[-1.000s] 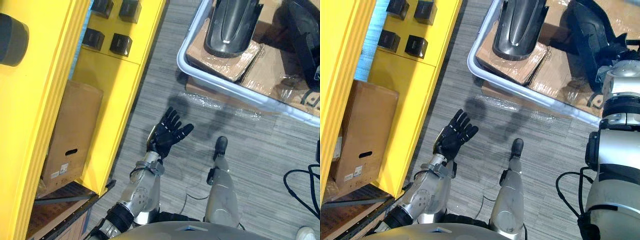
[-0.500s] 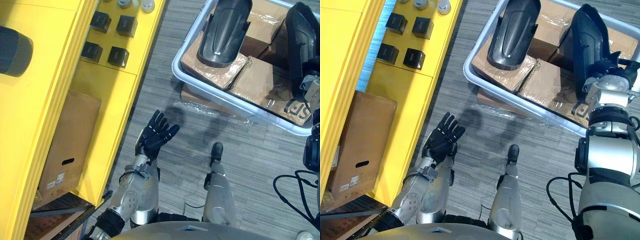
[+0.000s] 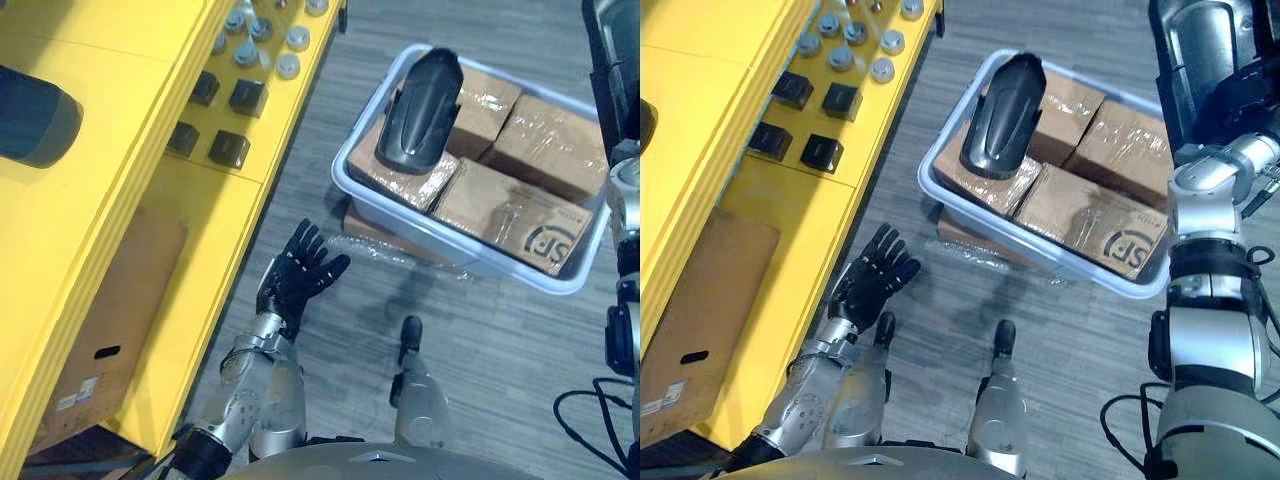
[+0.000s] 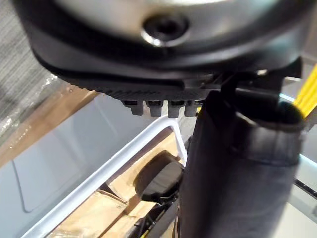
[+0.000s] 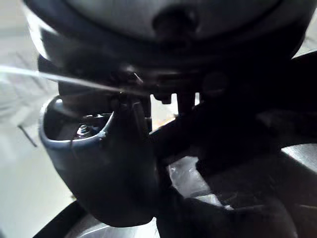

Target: Walk over and take three plastic housings, then place them on the shelf

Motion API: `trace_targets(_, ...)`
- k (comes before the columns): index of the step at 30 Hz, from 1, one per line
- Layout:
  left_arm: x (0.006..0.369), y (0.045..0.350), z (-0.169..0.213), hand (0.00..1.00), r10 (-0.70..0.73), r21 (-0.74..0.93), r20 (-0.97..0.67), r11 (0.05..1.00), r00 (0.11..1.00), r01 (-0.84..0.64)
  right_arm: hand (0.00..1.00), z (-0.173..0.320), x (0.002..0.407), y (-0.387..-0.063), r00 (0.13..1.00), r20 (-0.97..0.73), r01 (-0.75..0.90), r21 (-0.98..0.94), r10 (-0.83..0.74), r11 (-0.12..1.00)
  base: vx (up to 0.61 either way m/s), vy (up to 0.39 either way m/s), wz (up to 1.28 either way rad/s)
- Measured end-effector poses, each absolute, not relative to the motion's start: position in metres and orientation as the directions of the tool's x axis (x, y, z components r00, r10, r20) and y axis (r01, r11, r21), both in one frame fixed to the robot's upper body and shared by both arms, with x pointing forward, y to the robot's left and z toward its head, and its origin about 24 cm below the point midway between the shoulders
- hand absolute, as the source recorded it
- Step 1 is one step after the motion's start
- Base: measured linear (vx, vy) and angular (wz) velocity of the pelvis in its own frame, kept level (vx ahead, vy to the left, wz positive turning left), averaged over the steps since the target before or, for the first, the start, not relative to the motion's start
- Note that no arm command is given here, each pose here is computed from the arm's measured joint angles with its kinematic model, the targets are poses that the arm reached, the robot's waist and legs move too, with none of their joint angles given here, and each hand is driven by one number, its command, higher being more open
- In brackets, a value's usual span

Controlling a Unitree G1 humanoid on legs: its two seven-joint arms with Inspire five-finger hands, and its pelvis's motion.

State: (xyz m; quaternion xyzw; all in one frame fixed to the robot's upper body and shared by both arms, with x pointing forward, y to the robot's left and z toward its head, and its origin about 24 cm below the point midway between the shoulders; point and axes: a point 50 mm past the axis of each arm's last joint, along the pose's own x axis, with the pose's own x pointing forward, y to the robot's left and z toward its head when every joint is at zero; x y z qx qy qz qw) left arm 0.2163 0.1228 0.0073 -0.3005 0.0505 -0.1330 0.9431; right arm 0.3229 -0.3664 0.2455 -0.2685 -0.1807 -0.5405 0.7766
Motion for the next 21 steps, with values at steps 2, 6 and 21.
trace_targets(2,0.216,0.127,0.009,1.0,-0.268,-0.567,-0.011,0.795,0.963,0.215,0.0,0.243,0.32,-0.363,0.354,0.598,0.935,-0.234,-0.719,0.266,0.04,-0.022,0.09)
trace_targets(6,0.213,0.132,0.01,1.0,-0.268,-0.557,-0.024,0.804,0.963,0.209,0.0,0.237,0.313,-0.354,0.348,0.648,0.937,-0.229,-0.678,0.262,0.01,-0.012,0.03)
trace_targets(21,0.231,0.11,0.031,1.0,-0.443,-0.621,0.086,0.676,0.892,0.396,0.0,0.232,0.312,-0.33,0.361,0.727,0.931,-0.252,-0.583,0.263,0.0,-0.005,-0.05)
